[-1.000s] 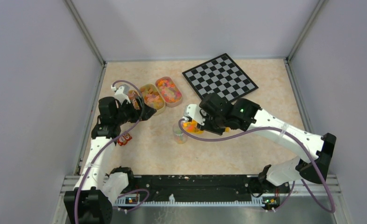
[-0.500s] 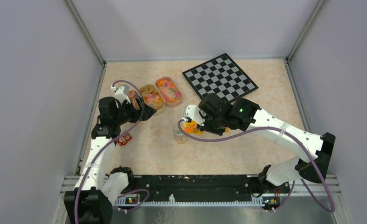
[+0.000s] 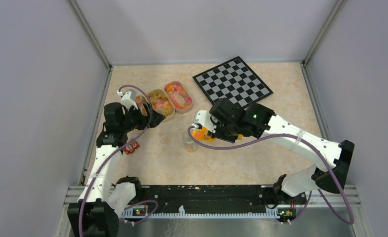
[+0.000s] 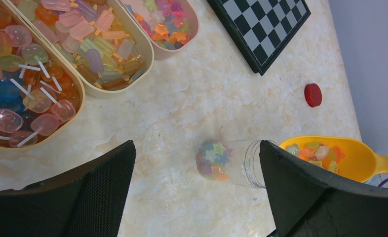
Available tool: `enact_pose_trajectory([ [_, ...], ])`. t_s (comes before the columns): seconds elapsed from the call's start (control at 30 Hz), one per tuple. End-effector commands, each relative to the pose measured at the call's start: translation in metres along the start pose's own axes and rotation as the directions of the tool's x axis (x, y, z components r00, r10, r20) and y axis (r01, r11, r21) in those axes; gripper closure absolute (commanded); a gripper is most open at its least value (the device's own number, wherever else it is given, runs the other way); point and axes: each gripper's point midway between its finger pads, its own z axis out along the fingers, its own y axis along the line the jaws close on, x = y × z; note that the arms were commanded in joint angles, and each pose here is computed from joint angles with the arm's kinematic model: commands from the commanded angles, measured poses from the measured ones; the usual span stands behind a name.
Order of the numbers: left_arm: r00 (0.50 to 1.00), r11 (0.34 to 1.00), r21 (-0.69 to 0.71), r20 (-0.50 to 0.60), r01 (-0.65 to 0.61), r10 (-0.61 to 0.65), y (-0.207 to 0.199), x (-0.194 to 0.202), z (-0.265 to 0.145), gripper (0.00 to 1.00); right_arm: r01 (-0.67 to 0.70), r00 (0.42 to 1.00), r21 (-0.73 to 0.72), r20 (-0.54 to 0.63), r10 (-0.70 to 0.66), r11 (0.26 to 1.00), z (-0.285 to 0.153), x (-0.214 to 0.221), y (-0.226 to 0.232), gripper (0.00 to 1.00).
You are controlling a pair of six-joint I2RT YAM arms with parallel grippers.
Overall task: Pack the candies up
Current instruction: Place the fake candies in the packing bottle.
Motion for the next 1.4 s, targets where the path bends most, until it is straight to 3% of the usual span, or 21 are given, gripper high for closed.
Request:
enact_pose_trajectory([
  [0.0,0.999,0.999,0.019,0.022,-0.038,0.037,-0.0044,-0.0036,-0.0018,0.01,0.000,0.999,0.029,0.054,-0.001,1.000,-0.0129,-0.0189,-0.0060,1.00],
  [1.37,0.999,0.999,0.031,0.022,-0.039,0.038,-0.0070,-0.0040,-0.0019,0.01,0.028,1.000,0.018,0.012,-0.029,0.999,-0.0077,-0.0262,-0.0036,1.00],
])
